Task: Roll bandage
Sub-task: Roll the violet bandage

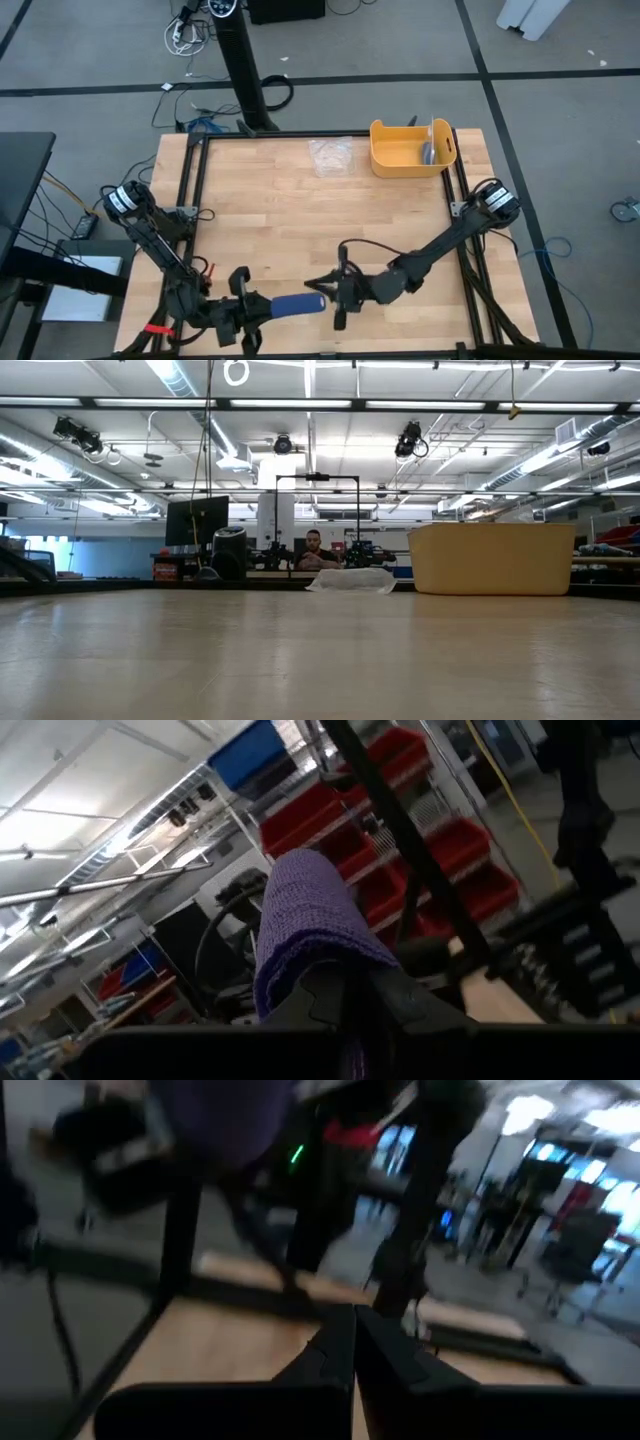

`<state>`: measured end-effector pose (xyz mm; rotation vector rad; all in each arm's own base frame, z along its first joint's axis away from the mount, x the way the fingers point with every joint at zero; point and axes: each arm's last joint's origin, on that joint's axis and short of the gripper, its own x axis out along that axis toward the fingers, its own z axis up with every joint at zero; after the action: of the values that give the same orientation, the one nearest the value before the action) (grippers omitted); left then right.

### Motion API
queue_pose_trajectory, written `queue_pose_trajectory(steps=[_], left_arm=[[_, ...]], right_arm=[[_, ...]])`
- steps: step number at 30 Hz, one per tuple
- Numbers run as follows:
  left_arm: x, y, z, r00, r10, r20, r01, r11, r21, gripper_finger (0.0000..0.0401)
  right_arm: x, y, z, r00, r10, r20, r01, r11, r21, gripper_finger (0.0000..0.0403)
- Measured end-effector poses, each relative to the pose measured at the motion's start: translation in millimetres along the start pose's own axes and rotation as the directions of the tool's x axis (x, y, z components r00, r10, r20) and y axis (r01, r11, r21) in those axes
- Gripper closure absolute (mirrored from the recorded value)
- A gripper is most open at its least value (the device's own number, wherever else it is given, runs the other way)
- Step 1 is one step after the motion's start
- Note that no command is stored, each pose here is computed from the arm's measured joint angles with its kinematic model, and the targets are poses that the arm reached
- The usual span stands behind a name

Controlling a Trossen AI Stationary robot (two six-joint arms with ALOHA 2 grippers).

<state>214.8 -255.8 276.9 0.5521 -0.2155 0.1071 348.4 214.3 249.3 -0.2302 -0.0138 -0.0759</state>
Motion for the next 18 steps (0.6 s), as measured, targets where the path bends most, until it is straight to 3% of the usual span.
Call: queue_pose_trajectory(steps=[5,9,18], left_arm=[[8.6,7.7,-2.4,0.999,0.036,0.017,-0.036,0.999,-0.012,0.0382],[22.0,15.2,-10.0,0.998,0.050,0.035,-0.051,0.999,0.009,0.0382],[44.9,20.8,-33.4,0.979,0.176,0.100,-0.189,0.973,0.131,0.0382]], right_arm=[[-10.0,-12.4,-7.2,0.982,-0.014,0.189,-0.006,0.995,0.104,0.0400],[-5.6,-21.7,-9.7,0.977,-0.027,0.211,-0.005,0.989,0.151,0.0400],[-3.0,-29.8,-4.8,0.963,-0.063,0.264,0.012,0.982,0.190,0.0401]])
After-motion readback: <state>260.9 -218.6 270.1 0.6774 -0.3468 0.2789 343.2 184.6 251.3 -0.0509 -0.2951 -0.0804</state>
